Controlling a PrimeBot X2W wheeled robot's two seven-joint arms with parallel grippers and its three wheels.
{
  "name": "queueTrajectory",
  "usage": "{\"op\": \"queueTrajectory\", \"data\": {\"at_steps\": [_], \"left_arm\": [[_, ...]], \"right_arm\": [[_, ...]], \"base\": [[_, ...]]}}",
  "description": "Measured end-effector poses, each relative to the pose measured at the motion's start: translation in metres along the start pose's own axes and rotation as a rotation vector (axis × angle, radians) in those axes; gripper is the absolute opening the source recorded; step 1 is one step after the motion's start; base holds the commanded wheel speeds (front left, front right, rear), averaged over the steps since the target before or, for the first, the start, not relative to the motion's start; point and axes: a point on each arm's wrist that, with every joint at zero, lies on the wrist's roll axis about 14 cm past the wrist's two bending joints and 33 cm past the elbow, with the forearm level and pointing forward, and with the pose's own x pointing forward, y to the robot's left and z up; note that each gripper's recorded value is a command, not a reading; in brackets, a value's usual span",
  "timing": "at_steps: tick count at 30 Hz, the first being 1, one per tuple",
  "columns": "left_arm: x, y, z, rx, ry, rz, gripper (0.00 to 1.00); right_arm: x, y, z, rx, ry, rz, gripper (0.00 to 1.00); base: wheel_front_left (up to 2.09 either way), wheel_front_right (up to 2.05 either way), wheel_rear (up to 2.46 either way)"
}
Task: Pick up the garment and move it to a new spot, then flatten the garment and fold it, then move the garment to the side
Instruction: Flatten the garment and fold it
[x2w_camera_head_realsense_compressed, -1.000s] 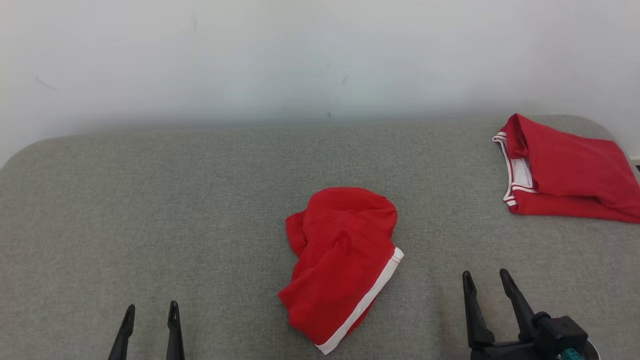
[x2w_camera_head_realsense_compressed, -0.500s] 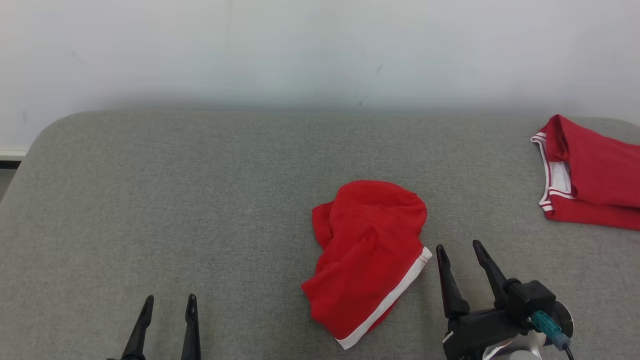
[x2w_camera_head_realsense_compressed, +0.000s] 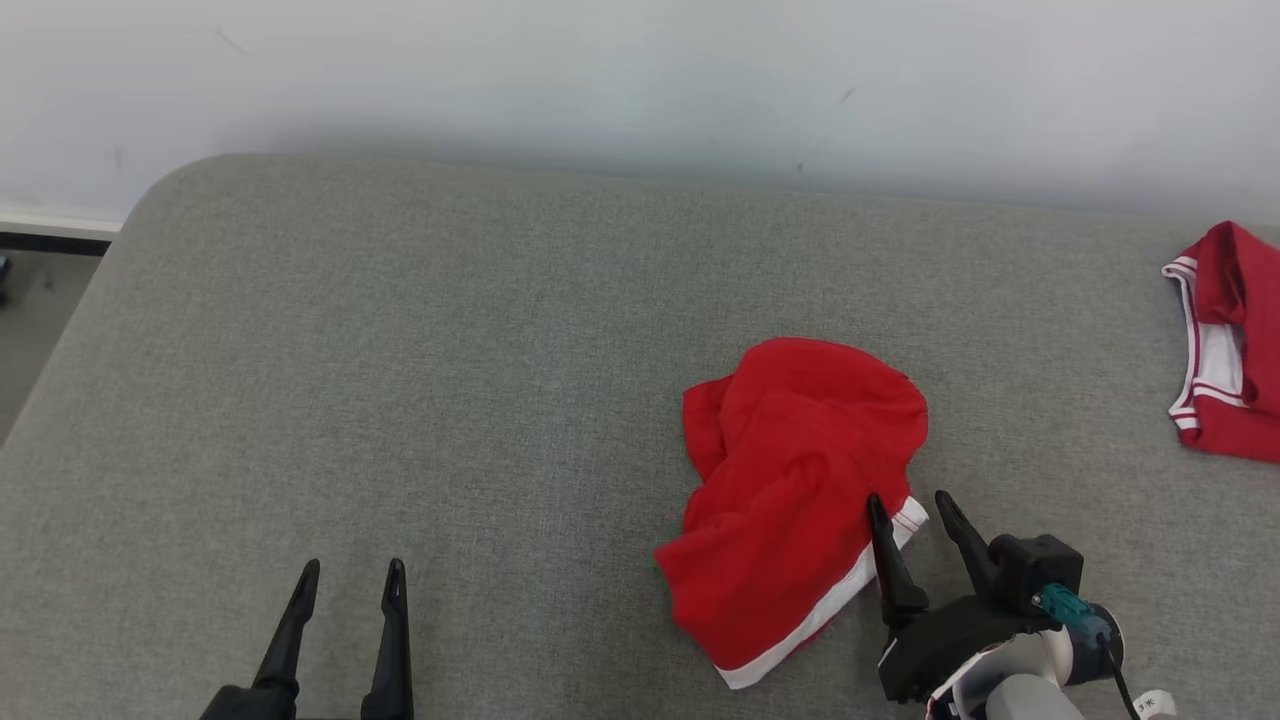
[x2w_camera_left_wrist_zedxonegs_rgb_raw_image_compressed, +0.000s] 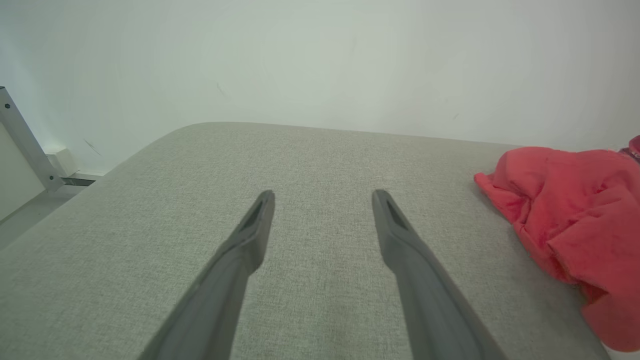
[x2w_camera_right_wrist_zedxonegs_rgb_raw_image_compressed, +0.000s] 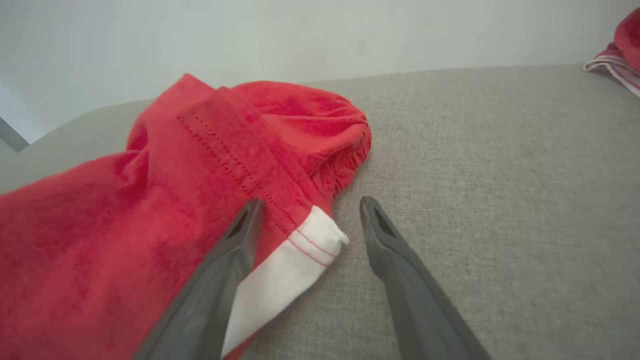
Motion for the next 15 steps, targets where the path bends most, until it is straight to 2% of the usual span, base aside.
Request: {"op": "queueTrajectory", "data": {"at_steps": [3,4,5,6,7,8,15], "left_arm": [[0.001,0.002,-0.002,0.000,0.006,0.004,1.00],[0.000,0.002,-0.003,0.000,0.009,0.007,1.00],[0.000,0.003,-0.003,0.000,0.011,0.008,1.00],[0.000,0.003,-0.003,0.000,0.012,0.010,1.00],[0.001,0.004,-0.003,0.000,0.011,0.010,1.00],[0.001,0.004,-0.003,0.000,0.009,0.010,1.00],[0.001,0.004,-0.001,-0.003,0.003,0.010,1.00]], "right_arm": [[0.005,0.000,-0.006,0.015,0.022,-0.001,1.00],[0.006,0.001,-0.006,0.020,0.023,0.002,0.91],[0.007,0.002,-0.008,0.023,0.028,0.005,0.54],[0.007,0.004,-0.010,0.026,0.036,0.008,0.43],[0.006,0.004,-0.013,0.030,0.045,0.008,0.25],[0.006,0.005,-0.014,0.036,0.049,0.008,0.01],[0.004,-0.001,-0.002,0.034,0.014,-0.009,0.00]], "base": [[0.00,0.00,0.00],[0.00,0.00,0.00],[0.00,0.00,0.00],[0.00,0.00,0.00],[0.00,0.00,0.00],[0.00,0.00,0.00],[0.00,0.00,0.00]]}}
